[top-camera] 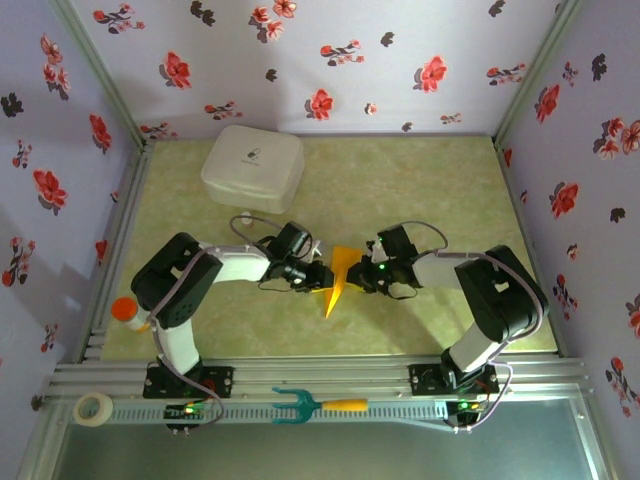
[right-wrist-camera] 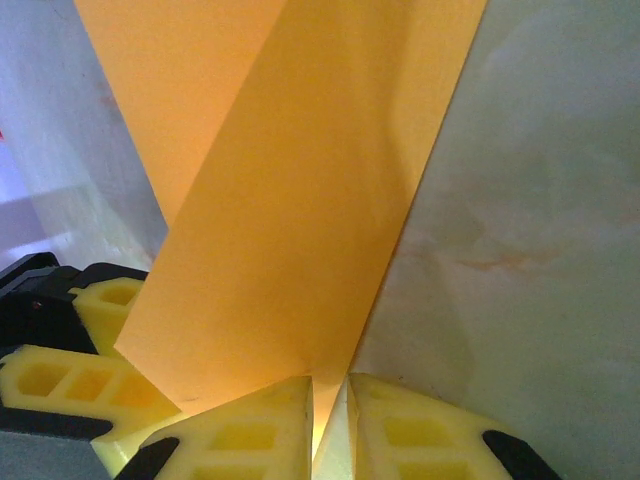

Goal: Fold a paper plane with a square sheet of paper (pick it up from the middle)
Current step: Move a paper plane to the center of the table.

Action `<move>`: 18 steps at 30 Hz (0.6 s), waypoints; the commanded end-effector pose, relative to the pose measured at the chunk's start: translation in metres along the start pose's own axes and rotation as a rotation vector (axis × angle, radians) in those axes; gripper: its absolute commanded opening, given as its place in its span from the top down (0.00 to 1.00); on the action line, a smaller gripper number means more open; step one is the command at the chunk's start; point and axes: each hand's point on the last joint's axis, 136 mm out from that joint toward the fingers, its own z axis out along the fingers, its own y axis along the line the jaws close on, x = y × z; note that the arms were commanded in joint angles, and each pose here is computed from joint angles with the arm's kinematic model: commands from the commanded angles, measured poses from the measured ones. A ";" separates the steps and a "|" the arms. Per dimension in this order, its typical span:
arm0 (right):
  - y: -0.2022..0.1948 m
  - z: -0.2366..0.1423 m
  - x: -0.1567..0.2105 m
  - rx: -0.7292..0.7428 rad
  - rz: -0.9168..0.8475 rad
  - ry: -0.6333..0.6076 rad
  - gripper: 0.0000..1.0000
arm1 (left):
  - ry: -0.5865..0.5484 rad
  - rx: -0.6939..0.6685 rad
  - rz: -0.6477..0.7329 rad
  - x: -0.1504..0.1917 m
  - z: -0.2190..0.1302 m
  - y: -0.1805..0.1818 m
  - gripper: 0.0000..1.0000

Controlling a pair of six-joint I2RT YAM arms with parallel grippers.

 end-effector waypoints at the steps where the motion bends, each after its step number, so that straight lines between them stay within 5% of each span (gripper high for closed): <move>1: -0.002 0.004 0.005 -0.009 0.012 0.021 0.83 | 0.019 0.038 0.015 -0.002 0.005 -0.010 0.75; 18: -0.009 0.007 0.006 0.009 0.025 0.022 0.84 | -0.033 0.078 0.029 -0.007 -0.001 -0.023 0.72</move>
